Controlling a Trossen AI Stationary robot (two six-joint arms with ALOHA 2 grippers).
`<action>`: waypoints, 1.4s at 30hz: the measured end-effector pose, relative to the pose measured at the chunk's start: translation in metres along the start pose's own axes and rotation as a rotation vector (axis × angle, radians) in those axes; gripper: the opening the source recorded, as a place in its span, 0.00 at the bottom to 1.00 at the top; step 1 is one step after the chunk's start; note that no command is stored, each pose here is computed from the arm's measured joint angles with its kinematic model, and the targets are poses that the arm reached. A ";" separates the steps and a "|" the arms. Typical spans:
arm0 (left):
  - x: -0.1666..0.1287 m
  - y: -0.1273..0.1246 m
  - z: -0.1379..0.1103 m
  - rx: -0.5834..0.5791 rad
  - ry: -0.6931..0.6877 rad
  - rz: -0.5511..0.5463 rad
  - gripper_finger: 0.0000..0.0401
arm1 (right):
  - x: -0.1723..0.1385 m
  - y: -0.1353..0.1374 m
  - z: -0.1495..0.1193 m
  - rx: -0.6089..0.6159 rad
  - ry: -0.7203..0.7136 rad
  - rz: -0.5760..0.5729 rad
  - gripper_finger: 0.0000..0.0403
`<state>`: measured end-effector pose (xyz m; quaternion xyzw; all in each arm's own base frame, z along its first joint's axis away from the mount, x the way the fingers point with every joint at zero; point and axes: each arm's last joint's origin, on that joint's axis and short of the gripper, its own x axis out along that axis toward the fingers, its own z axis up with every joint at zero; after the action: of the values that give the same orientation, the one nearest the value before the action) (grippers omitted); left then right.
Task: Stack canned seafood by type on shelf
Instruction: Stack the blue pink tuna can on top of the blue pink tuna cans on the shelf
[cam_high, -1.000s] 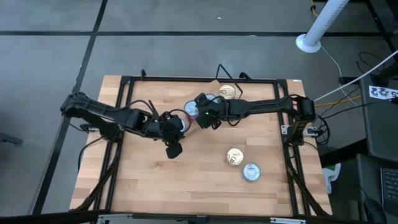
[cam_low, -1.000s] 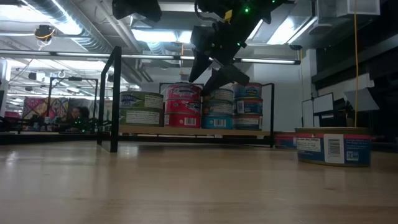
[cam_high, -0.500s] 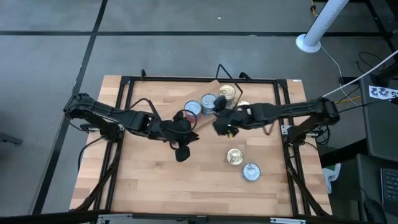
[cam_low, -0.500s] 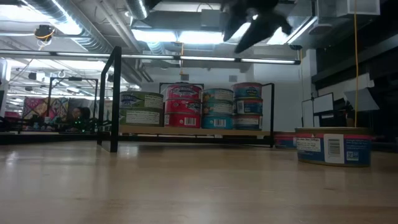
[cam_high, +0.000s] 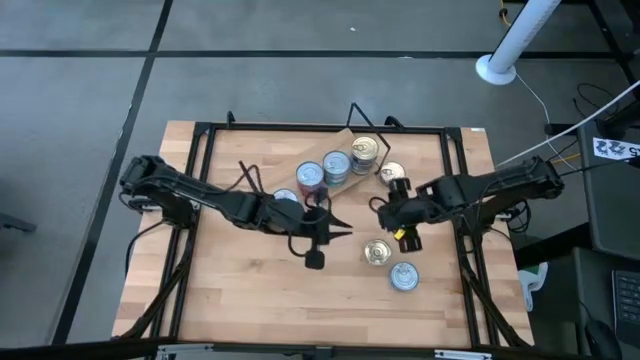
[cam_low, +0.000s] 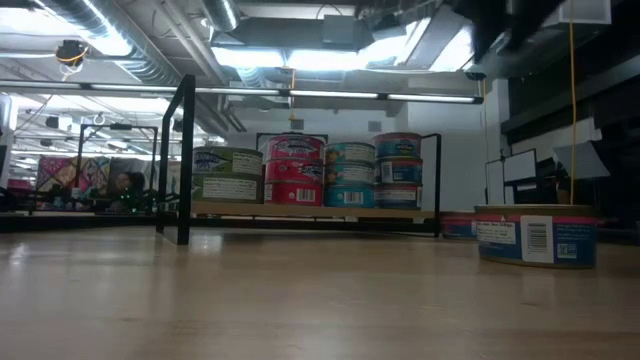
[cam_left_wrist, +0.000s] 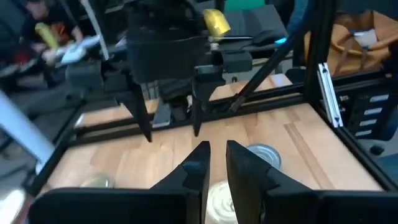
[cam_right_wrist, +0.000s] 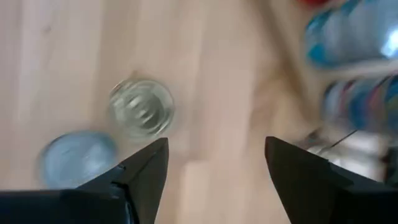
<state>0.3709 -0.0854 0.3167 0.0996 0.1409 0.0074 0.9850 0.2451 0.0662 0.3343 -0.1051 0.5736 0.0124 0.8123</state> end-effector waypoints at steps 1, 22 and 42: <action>0.005 -0.002 -0.002 0.021 -0.009 -0.006 0.12 | 0.000 0.003 -0.002 0.026 0.022 0.021 0.66; 0.082 0.024 -0.073 -0.441 0.089 0.023 0.30 | 0.016 0.022 -0.045 -0.020 0.094 0.016 0.66; 0.099 0.021 -0.017 -0.422 0.129 -0.021 0.30 | 0.059 -0.001 -0.095 0.150 -0.078 0.007 0.66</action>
<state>0.4620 -0.0573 0.2779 -0.1110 0.1999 0.0326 0.9730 0.1771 0.0419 0.2486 -0.0416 0.5413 -0.0239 0.8394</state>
